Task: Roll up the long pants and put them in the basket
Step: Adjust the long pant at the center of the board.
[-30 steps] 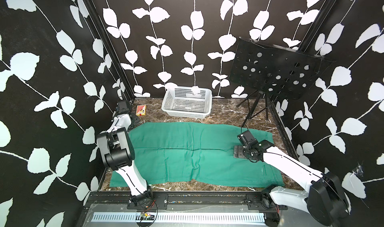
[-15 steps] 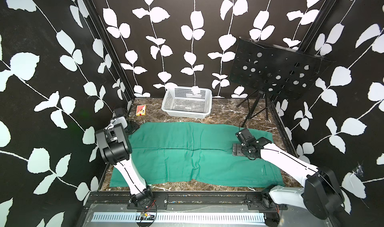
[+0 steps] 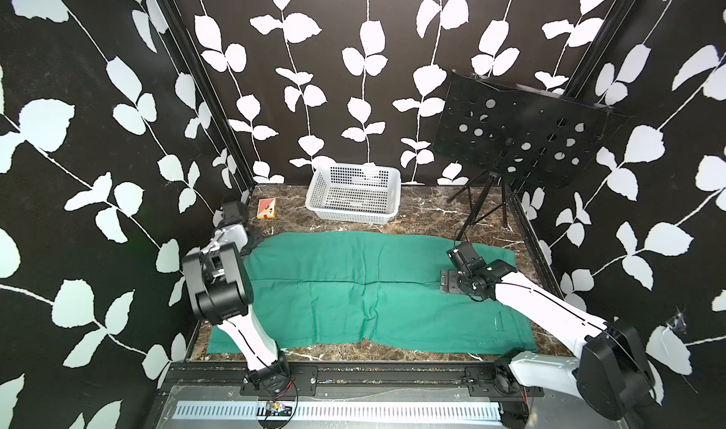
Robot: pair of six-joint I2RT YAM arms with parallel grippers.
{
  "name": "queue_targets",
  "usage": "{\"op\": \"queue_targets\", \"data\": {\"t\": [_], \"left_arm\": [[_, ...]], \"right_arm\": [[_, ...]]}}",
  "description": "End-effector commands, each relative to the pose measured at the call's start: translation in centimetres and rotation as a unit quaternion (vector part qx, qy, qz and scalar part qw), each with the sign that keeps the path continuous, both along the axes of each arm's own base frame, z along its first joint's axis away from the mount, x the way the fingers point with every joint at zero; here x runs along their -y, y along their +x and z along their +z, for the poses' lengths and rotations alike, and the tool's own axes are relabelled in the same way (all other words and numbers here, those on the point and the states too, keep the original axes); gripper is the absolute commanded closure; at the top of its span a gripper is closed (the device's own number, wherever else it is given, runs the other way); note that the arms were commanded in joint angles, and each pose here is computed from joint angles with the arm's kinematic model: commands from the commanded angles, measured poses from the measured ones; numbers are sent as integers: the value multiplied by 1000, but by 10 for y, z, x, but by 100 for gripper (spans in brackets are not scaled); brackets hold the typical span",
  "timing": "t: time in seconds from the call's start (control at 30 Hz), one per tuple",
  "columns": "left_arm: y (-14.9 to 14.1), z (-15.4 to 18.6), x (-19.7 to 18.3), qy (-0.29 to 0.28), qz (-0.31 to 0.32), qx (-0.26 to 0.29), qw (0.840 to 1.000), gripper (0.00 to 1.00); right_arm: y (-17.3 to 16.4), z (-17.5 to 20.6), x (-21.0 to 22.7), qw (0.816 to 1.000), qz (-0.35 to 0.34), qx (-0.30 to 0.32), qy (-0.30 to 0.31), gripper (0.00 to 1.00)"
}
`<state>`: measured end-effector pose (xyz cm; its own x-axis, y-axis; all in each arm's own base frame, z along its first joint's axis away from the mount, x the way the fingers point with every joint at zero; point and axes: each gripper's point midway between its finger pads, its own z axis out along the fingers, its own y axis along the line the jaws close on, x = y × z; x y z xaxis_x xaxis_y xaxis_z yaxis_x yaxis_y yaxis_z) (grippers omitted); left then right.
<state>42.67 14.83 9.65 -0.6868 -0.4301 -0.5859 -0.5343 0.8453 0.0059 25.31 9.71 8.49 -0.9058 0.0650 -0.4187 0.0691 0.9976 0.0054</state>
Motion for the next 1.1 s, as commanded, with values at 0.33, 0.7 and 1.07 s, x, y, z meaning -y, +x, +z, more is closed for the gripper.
{"op": "queue_targets", "data": {"t": [0.33, 0.7, 1.07], "left_arm": [[-3, 40, 49, 178, -136, -58, 973, 97], [-19, 37, -58, 318, 53, -158, 933, 1], [-41, 99, 37, 80, 22, 51, 995, 2]], "right_arm": [[6, 8, 0, 1000, -3, 21, 5, 1], [9, 20, 2, 999, -5, 39, 5, 1], [0, 17, 0, 1000, 1, 19, 13, 3]]}}
